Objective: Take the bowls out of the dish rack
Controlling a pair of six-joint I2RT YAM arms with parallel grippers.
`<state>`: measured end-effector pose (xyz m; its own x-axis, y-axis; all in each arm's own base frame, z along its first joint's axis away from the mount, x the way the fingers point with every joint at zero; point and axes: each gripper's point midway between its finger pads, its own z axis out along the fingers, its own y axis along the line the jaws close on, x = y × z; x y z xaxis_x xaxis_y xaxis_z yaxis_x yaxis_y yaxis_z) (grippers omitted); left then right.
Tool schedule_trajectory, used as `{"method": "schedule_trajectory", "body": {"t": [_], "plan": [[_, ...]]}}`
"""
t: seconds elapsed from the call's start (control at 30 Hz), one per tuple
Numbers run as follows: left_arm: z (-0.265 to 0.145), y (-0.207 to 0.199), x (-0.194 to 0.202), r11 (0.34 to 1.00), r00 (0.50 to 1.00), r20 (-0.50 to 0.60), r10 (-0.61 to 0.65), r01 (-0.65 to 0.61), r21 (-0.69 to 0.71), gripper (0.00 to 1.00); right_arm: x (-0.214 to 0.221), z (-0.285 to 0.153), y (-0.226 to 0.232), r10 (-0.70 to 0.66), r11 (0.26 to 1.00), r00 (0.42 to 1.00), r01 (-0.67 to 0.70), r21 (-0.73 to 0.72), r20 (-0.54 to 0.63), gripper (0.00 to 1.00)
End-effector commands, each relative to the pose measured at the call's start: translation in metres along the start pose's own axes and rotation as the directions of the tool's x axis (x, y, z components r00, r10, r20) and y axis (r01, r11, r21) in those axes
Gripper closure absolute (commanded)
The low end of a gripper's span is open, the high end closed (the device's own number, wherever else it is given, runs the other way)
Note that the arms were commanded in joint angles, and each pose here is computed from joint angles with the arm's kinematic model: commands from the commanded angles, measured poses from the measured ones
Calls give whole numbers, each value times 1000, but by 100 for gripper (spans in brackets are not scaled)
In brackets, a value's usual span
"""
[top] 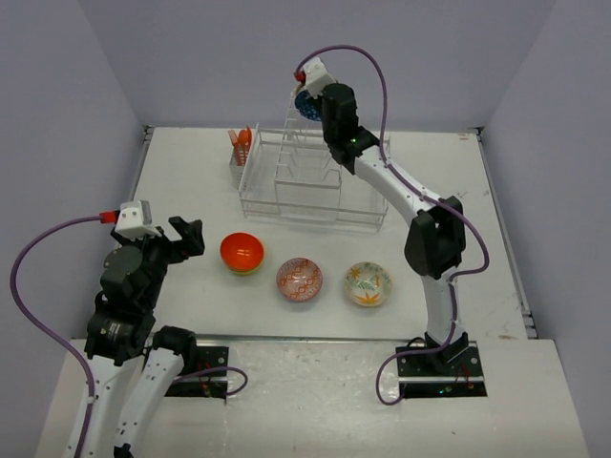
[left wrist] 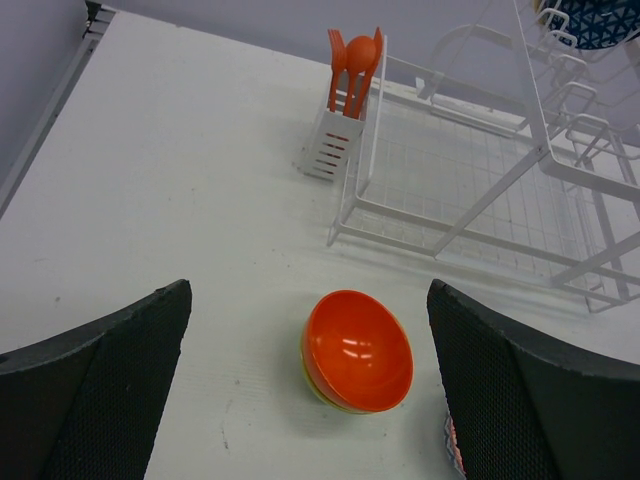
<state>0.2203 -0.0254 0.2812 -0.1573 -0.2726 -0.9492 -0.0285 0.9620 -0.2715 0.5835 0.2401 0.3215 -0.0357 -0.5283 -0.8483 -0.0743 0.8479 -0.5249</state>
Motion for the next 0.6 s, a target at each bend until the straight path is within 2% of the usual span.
{"method": "schedule_trajectory", "body": {"t": [0.0, 0.27, 0.57], "plan": [[1, -3, -6, 1000, 999, 33, 15, -16, 18, 0, -59, -26, -55, 104, 986, 985, -120, 112, 140, 100], [-1, -3, -8, 1000, 999, 43, 13, -14, 21, 0, -71, -32, -65, 128, 979, 974, -154, 134, 186, 100], [-1, -3, -8, 1000, 999, 45, 13, -14, 20, 0, -84, -43, -69, 184, 976, 959, -204, 76, 214, 100]]}}
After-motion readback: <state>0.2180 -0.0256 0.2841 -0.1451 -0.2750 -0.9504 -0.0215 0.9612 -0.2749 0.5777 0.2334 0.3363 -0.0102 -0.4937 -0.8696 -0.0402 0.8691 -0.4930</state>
